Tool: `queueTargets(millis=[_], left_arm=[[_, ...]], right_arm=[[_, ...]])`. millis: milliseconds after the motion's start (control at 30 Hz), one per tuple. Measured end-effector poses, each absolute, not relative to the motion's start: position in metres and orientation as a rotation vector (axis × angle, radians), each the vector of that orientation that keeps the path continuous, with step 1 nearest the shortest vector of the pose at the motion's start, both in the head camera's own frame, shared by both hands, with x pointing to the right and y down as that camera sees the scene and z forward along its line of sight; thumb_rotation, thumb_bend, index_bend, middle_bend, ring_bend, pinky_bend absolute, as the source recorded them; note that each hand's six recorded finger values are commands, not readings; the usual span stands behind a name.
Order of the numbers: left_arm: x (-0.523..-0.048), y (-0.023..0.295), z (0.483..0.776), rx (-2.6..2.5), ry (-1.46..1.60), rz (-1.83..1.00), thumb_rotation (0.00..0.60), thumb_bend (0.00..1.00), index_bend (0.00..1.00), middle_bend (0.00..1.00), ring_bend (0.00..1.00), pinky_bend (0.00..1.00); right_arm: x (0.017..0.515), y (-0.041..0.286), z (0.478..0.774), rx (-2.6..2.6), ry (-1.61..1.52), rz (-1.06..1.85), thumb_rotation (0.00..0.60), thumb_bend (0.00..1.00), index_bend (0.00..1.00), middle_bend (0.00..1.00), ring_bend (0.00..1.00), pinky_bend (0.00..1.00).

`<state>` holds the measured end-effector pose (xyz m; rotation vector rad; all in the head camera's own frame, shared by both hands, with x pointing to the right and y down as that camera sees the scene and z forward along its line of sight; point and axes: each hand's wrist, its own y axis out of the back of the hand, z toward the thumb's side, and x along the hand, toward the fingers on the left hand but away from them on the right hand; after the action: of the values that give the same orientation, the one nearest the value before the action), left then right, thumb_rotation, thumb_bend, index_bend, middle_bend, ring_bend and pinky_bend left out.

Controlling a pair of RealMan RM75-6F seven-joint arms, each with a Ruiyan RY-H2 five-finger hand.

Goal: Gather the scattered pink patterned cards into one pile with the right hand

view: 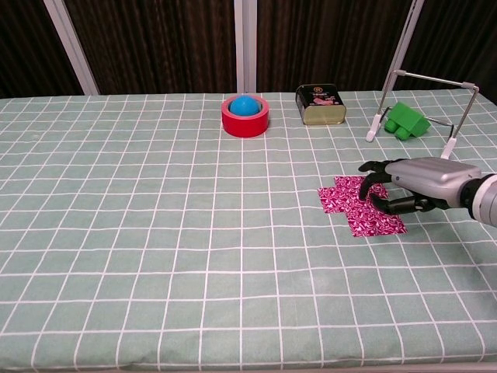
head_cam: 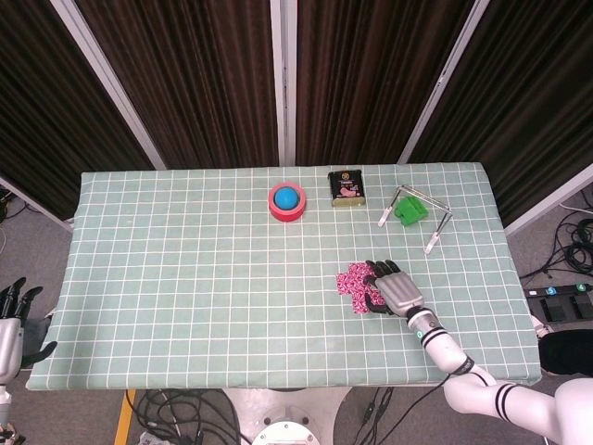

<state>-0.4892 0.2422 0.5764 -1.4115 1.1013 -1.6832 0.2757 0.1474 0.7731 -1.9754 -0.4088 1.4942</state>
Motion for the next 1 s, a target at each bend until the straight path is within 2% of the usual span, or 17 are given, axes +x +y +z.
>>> queueTargets(millis=[167,533,1000], left_arm=[[-0.493,0.245,0.576,-1.408,1.109,-1.692,0.600,0.08,0.22,0.16,0.11,0.15],[-0.489,0.244,0.579,-1.424,1.106,-1.675,0.600,0.08,0.22,0.16,0.11,0.15],[-0.493,0.247,0.578,-1.416,1.112,-1.693,0.600,0.08,0.22,0.16,0.11,0.15]], right_arm=[[0.271,0.146,0.775,-1.970,-0.401,1.490,0.117,0.54,0.27,0.00,0.00,0.00],[0.303,0.149,0.765,-1.930,-0.422,1.556,0.106,0.55,0.27,0.00,0.00,0.00],[0.272,0.151,0.775,-1.980,-0.392,1.496,0.115,0.54,0.27,0.00,0.00,0.00]])
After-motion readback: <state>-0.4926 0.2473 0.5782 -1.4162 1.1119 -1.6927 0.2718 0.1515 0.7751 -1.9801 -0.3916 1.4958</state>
